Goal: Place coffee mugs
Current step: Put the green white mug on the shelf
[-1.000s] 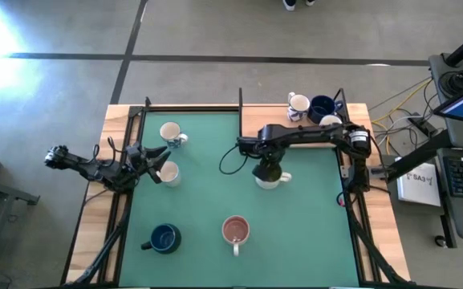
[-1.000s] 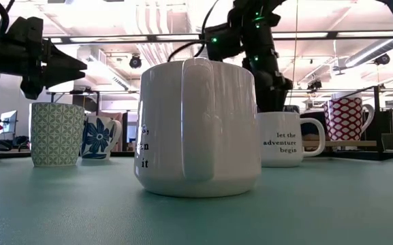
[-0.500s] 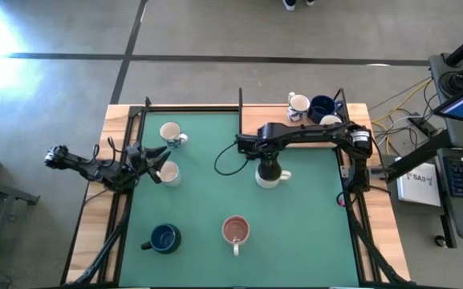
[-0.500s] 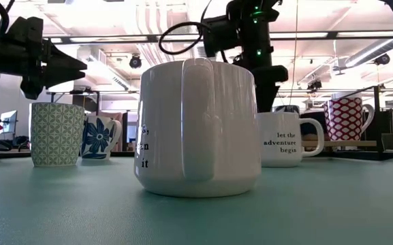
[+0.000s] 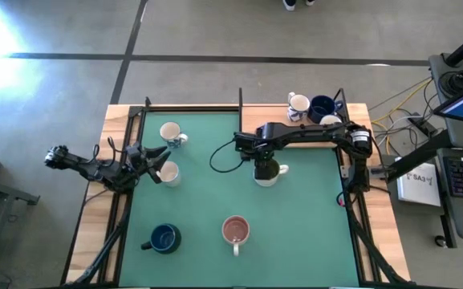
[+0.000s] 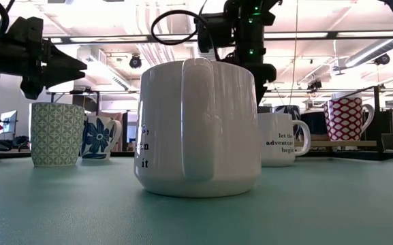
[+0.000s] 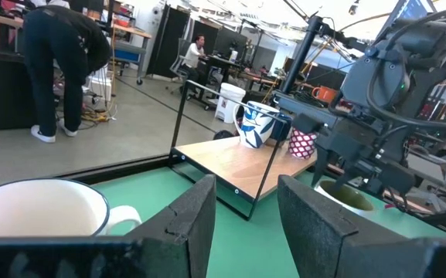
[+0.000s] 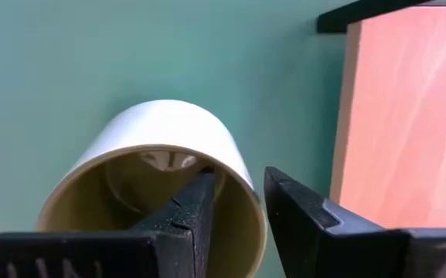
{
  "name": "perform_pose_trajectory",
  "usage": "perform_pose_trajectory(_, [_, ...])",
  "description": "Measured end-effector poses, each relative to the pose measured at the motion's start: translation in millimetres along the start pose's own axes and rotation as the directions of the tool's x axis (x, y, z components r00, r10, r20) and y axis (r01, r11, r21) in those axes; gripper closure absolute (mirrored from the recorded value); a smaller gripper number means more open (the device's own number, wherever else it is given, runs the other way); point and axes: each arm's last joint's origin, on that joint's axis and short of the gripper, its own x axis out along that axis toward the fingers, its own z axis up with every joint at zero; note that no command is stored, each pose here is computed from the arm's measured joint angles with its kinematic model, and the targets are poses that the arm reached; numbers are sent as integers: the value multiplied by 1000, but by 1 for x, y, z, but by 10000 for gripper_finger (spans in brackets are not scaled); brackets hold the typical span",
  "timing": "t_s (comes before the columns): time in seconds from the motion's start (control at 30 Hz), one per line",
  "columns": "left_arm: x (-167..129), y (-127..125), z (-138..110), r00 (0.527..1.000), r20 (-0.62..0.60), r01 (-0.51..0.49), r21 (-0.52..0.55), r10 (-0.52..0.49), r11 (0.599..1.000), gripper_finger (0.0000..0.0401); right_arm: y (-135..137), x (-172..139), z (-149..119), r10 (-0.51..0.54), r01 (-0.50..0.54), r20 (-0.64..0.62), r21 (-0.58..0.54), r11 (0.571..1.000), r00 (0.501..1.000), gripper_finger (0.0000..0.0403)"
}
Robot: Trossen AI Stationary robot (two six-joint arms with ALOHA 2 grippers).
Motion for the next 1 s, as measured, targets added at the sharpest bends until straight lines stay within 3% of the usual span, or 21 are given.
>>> perform_pose_trajectory(0.2, [0, 0, 0, 1000, 0, 0, 0, 0, 1000, 278, 0, 0, 0, 10, -10, 0, -10, 1000, 1000, 310])
perform_pose_trajectory(0.47, [0, 0, 0, 1000, 0, 0, 0, 0, 1000, 278, 1, 0, -2, 24, -24, -18, -15, 1000, 1000, 389])
perform_pose_trajectory(0.63, [0, 0, 0, 1000, 0, 0, 0, 0, 1000, 278, 1, -1, -7, 31, -27, -65, 74, 997, 997, 392])
perform_pose_trajectory(1.0, [0, 0, 0, 1000, 0, 0, 0, 0, 1000, 278, 3, -19, -31, 52, -28, -203, 118, 993, 978, 394])
